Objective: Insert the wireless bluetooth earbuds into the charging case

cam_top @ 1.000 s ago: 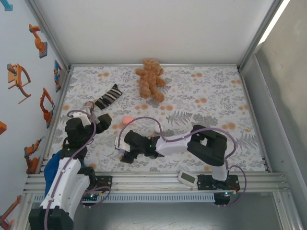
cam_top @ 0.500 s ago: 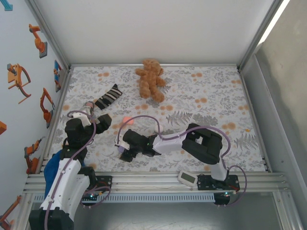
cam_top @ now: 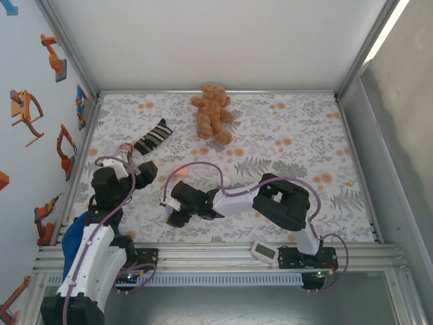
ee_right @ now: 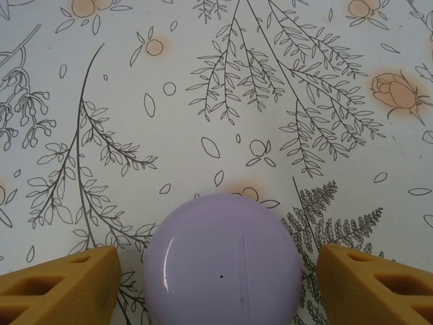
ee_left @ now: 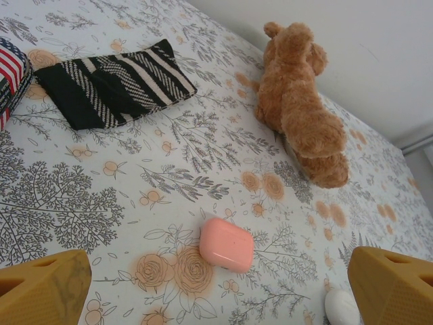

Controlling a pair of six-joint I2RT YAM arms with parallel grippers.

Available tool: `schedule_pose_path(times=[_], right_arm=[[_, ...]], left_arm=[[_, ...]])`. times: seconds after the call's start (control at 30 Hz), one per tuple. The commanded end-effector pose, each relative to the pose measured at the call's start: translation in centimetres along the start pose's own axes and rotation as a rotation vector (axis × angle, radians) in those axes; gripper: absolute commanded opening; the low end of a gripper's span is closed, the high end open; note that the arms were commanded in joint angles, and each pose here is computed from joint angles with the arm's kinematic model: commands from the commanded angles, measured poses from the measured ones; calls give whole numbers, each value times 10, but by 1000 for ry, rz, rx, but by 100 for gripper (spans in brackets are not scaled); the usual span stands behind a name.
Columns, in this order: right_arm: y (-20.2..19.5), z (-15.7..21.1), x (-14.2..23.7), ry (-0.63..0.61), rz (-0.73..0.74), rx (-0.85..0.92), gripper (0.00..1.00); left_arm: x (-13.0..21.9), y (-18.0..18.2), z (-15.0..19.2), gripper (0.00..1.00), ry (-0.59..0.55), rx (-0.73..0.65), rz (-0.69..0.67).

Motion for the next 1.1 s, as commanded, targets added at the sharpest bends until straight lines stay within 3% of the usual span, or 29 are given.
schedule_pose_path(times=[0.0,0.33,0.7,1.07], right_arm=[[-5,15,-8,50,15,-17,71],[-8,8,0,17,12,-28,51],[-16,-16,34,-87,74,43,49],[-38,-40,116,-206,262,235,49]], left_arm=[[0,0,0,96,-8,8,11],[1,0,0,96,-6,9,9],[6,-12,-5,96,20,22,50],[38,-64,-29,96,25,7,246]])
Point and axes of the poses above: each hand's point on the last joint's axis, 136 mm out from that joint toward the fingers, its own x axis back along the fingers, its own y axis along the line the jaws close on, z = x × y, the point moved 4 cm from there along x, back along the fingers, and after that the axes turned 2 degrees about x, right-handed, at the moved point
